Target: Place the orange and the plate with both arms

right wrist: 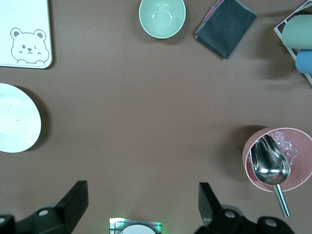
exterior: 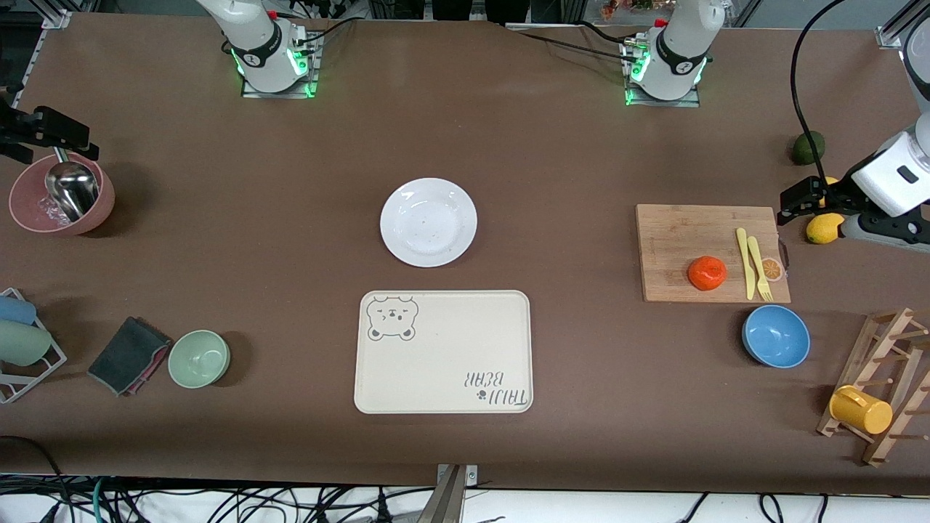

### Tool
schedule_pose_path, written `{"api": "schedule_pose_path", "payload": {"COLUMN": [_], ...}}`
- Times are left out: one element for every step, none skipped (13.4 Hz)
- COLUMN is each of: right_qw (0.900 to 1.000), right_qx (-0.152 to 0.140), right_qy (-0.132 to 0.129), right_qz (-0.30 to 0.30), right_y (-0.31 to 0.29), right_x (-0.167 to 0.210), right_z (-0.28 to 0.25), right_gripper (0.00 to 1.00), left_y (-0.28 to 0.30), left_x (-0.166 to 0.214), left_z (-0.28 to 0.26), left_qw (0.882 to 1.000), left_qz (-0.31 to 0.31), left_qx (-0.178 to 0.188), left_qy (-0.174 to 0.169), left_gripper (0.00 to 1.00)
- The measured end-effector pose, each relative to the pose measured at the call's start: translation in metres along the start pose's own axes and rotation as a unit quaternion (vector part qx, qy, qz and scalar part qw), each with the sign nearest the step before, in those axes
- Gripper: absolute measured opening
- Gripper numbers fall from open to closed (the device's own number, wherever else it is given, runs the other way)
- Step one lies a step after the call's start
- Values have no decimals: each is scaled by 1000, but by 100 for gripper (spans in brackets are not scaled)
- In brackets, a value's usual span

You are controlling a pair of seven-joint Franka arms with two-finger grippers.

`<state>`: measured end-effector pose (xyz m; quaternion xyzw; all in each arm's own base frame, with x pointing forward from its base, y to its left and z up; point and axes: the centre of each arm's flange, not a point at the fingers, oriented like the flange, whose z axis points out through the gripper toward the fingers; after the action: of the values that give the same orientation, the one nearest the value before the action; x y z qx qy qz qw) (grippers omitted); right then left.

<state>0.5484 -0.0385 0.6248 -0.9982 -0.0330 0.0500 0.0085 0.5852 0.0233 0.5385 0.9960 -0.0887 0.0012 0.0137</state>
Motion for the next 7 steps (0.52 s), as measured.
{"api": "schedule_pose_path", "payload": {"right_qw": [1000, 1000, 1000, 1000, 1000, 1000, 1000], "right_qx": [0, 0, 0, 0, 0, 0, 0], "right_qy": [0, 0, 0, 0, 0, 0, 0], "right_qz": [0, 0, 0, 0, 0, 0, 0], "right_y": [0, 0, 0, 0, 0, 0, 0], "right_x": [0, 0, 0, 0, 0, 0, 0], "right_z": [0, 0, 0, 0, 0, 0, 0], "right_gripper": [100, 100, 100, 100, 100, 100, 100], "left_y": [-3, -4, -4, -4, -4, -4, -4], "left_x": [1, 1, 2, 2, 2, 2, 2], "left_z": [4, 7, 7, 7, 7, 7, 6], "left_qw": [1000, 1000, 1000, 1000, 1000, 1000, 1000], "left_qz": [-2, -3, -3, -3, -3, -3, -3], "left_qx": [-1, -1, -1, -1, -1, -1, -1], "left_qy": [-4, -6, -7, -6, -6, -6, -5], "left_gripper": [100, 100, 100, 100, 100, 100, 100]}}
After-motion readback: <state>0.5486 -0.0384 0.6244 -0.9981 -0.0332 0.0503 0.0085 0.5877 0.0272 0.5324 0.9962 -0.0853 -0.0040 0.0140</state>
